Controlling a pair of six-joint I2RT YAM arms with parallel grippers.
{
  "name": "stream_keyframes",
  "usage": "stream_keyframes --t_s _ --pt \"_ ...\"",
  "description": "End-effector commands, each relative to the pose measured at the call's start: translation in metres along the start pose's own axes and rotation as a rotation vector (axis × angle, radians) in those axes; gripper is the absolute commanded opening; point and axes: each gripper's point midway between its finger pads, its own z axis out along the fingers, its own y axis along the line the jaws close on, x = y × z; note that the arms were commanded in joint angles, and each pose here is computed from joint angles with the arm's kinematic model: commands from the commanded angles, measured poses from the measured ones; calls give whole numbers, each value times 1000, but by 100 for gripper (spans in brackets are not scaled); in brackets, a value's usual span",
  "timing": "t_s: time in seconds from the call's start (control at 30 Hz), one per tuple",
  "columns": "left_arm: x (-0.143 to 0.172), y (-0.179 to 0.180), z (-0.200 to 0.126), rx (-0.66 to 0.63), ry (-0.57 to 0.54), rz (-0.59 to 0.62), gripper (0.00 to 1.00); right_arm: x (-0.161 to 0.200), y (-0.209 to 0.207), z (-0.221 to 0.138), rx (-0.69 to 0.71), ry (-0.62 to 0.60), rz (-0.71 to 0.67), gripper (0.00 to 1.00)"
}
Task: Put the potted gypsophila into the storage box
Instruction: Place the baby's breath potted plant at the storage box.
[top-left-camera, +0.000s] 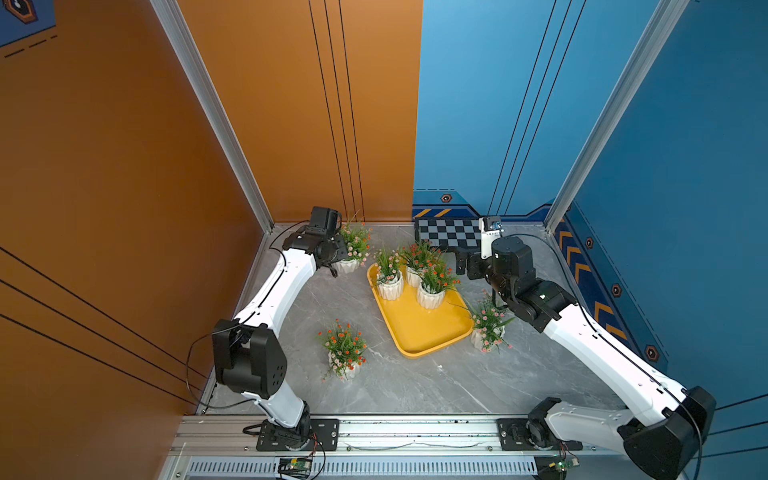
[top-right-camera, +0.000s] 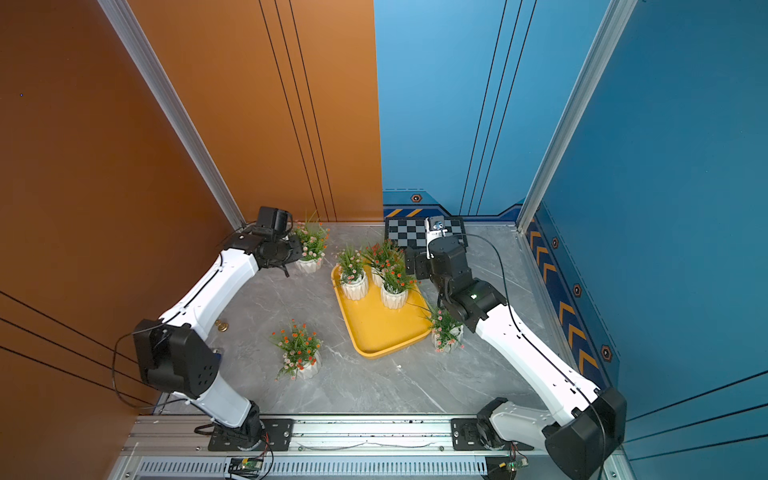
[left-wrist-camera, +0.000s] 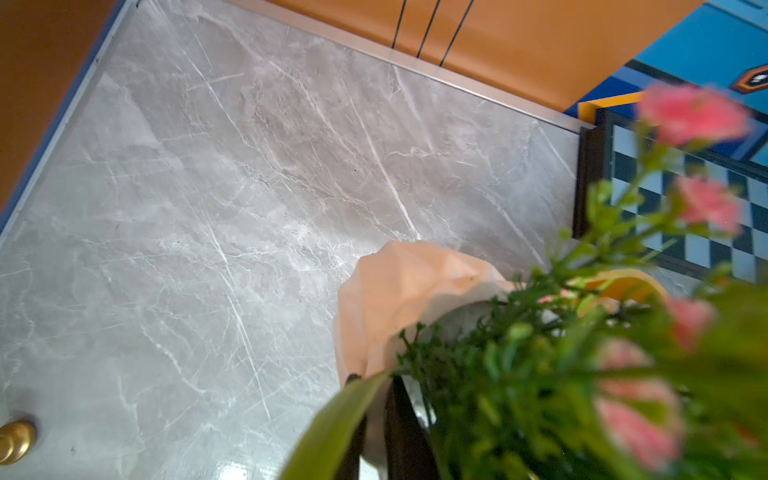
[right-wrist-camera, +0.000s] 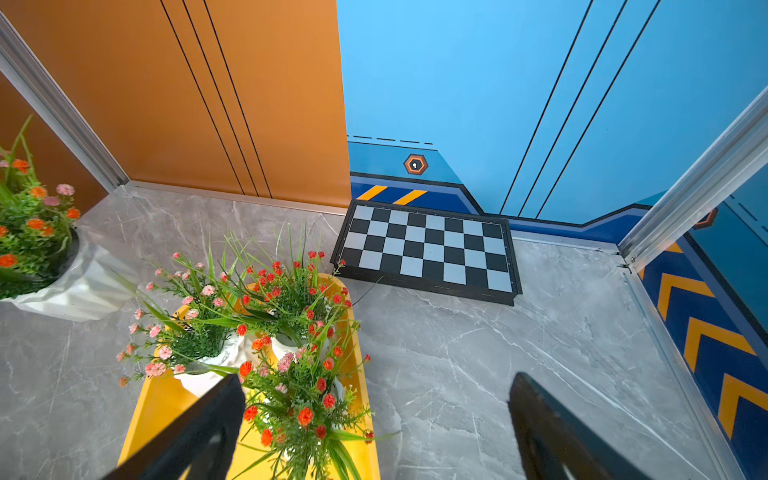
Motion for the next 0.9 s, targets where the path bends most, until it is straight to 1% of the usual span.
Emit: stream_keyframes --t_s 0.0,0.1,0.17,0.3,0.4,0.47,0.57,0.73,0.87 --pt "5 -14 -39 28 -63 23 0 3 -9 -12 22 4 -4 100" --pt "21 -33 -65 99 -77 28 0 7 -12 -20 20 8 1 100" --pt "39 -48 -76 150 -61 36 0 10 -14 -26 19 10 7 100" --pt "77 -83 -85 217 -10 96 0 12 -20 -39 21 -1 23 100" --pt "107 -110 -85 253 40 151 0 13 -25 -49 28 -16 39 100" --pt "125 -122 -78 252 72 186 0 13 -29 -56 33 -25 46 100" --pt "143 -130 -61 245 129 188 0 15 -30 -61 28 -27 47 100" --pt "160 -146 -28 277 184 164 0 20 -33 -64 39 -7 36 100" --pt "167 -153 0 258 224 170 0 22 -38 -64 61 -2 27 100"
